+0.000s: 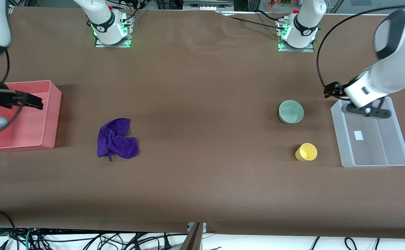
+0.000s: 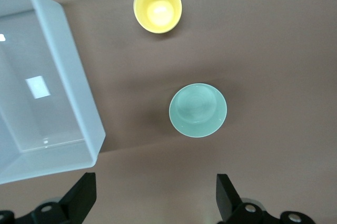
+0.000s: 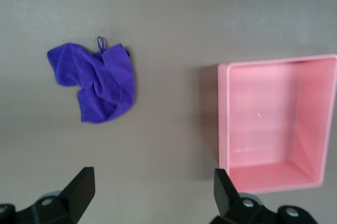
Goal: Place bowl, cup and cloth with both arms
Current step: 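Reach the right gripper to the purple cloth while the left gripper reaches the bowl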
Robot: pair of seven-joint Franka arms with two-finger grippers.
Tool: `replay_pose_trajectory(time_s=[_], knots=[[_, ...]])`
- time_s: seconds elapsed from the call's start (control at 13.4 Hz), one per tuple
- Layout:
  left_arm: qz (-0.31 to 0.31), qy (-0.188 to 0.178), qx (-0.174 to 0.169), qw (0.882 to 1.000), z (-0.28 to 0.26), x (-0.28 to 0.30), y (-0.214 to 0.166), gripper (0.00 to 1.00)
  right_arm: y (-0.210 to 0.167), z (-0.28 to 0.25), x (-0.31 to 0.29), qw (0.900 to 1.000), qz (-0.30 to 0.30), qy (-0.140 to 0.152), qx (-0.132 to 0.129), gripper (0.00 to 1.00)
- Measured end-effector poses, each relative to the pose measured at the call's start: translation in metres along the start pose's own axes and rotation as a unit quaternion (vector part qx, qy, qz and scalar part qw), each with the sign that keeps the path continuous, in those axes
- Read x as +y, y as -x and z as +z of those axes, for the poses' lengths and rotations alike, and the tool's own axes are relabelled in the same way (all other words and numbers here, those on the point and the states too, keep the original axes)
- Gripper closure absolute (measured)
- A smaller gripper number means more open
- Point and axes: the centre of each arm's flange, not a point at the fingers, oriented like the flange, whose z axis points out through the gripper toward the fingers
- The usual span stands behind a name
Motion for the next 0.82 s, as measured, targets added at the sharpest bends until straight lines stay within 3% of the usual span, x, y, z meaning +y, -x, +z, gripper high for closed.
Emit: replay_pose_trajectory(time_s=[0.37,0.6,0.67,0.82], knots=[[0.13,0.005,-0.002,0.992,0.124,-0.013,-0.021,0.0,-0.036,0.146,-0.06,0.998,-0.049,-0.013,0.038,0.0],[0.175,-0.003,0.029,0.984,0.21,-0.01,-0.015,0.01,-0.04,0.232,-0.091,0.993,-0.069,-0.03,0.091,0.0],[0.188,-0.004,0.033,0.982,0.232,-0.009,-0.011,0.04,-0.035,0.259,-0.099,0.991,-0.074,-0.036,0.108,0.0],[0.205,-0.005,0.034,0.978,0.255,-0.009,-0.01,0.28,-0.025,0.299,-0.106,0.988,-0.077,-0.043,0.126,0.0]])
